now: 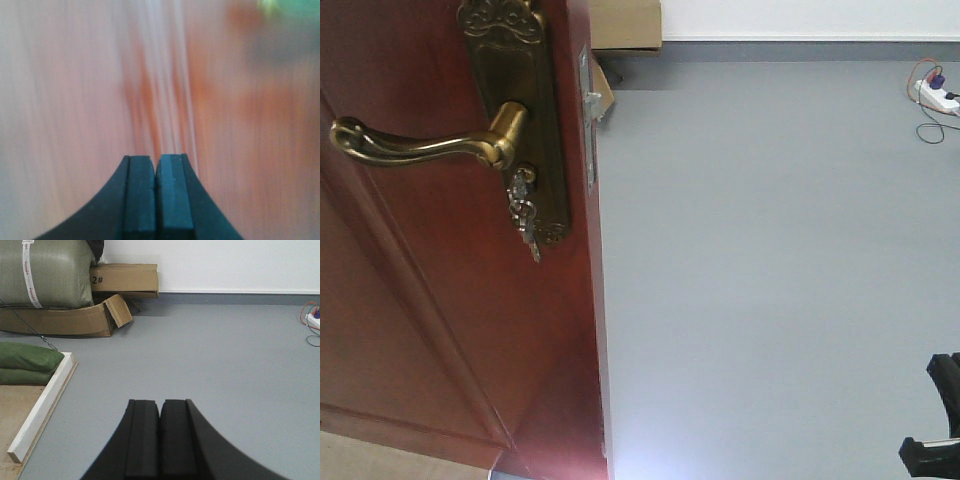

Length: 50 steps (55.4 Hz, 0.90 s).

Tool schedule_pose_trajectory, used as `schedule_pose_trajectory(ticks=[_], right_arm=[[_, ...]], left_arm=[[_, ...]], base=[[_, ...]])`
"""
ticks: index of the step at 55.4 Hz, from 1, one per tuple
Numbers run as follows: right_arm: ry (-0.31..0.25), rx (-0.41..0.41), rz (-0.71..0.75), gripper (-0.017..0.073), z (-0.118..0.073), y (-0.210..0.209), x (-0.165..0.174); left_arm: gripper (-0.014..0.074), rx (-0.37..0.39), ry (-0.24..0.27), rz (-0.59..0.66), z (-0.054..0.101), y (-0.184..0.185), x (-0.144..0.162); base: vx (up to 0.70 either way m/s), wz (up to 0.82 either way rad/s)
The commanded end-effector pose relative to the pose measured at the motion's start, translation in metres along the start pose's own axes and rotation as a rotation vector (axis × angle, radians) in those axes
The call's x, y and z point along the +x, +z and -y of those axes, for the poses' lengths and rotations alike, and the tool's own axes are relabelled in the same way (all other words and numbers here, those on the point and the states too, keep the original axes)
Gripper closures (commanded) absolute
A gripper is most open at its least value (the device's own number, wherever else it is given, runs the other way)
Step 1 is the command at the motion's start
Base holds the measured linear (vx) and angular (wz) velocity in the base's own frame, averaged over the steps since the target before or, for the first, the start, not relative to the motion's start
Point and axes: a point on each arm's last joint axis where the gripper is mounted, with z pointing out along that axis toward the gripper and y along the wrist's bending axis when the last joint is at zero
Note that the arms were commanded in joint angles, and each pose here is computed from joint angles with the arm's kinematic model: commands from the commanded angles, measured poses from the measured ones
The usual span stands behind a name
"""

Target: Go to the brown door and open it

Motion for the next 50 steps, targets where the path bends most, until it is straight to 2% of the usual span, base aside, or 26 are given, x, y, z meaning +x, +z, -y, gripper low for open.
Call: schedule_pose_trajectory(ticks=[1, 10, 50], right_arm=[[-0.011, 0.005, 0.083, 0.0559, 0.0004, -0.0003, -0.0065], [-0.012, 0.005, 0.082, 0.0559, 0.0004, -0.0002, -0.0064], [-0.012, 0.005, 0.078, 0.0559, 0.0004, -0.0002, -0.0061]], left_arm=[[0.0600, 0.000, -0.039, 0.067, -0.0001, -0.0043, -0.0082], [0.0600, -0.007, -0.042, -0.010, -0.0006, -0.0037, -0.0014], [0.0600, -0.008, -0.042, -0.025, -0.0007, -0.0036, 0.0000]], base=[[0.00, 0.00], [0.00, 0.00], [0.00, 0.00]])
